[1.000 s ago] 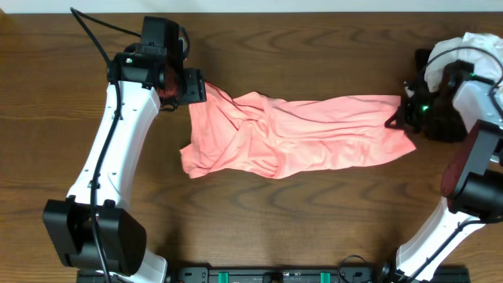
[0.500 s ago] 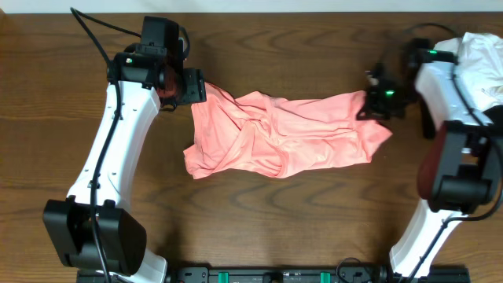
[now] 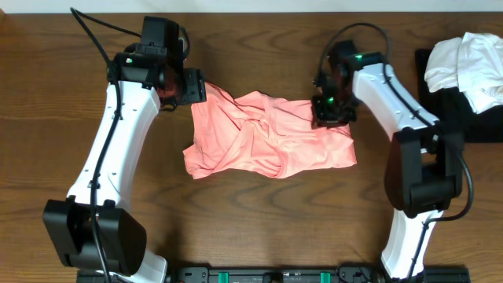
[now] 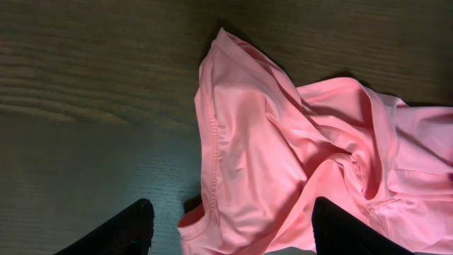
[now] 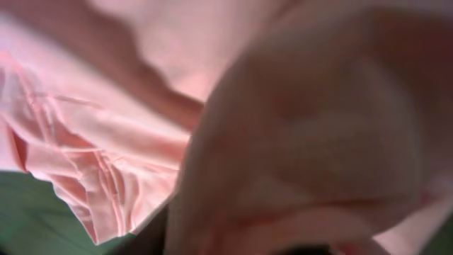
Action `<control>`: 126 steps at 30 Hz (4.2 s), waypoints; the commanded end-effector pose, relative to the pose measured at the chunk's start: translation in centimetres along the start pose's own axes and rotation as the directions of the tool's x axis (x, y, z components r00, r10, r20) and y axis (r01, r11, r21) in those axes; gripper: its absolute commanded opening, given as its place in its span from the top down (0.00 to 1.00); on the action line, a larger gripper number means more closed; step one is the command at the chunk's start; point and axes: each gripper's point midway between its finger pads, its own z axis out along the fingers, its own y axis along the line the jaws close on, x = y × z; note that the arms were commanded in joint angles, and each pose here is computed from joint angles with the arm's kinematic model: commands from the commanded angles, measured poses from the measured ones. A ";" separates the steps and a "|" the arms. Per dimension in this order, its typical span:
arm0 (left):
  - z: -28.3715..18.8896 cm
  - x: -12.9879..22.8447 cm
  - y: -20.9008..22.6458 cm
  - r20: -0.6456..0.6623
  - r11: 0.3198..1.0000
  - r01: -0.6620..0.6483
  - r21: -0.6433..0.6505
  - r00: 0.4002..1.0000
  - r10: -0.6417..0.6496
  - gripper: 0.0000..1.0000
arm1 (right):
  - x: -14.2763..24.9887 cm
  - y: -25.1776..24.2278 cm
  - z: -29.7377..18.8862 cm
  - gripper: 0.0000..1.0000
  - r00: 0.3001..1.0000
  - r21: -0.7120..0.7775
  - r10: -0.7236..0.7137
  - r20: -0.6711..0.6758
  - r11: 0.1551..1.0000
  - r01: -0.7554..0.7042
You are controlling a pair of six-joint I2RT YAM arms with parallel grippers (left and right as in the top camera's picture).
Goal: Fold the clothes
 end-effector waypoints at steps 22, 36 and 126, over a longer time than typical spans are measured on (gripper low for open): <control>2.3 0.4 0.7 -0.041 1.000 0.000 -0.029 0.999 -0.001 0.28 | 1.1 8.6 -0.5 0.53 0.967 -0.240 -0.256 0.012 0.938 0.251; 2.3 0.4 0.7 -0.039 1.000 0.000 -0.027 0.999 -0.001 0.28 | -3.8 -0.7 -4.4 0.46 0.992 0.052 0.009 0.128 0.999 -0.016; 5.8 6.3 -2.6 -0.250 0.947 0.142 0.289 0.966 -0.069 0.28 | -5.3 -3.0 -12.1 0.11 0.918 -0.035 -0.089 0.386 0.993 0.110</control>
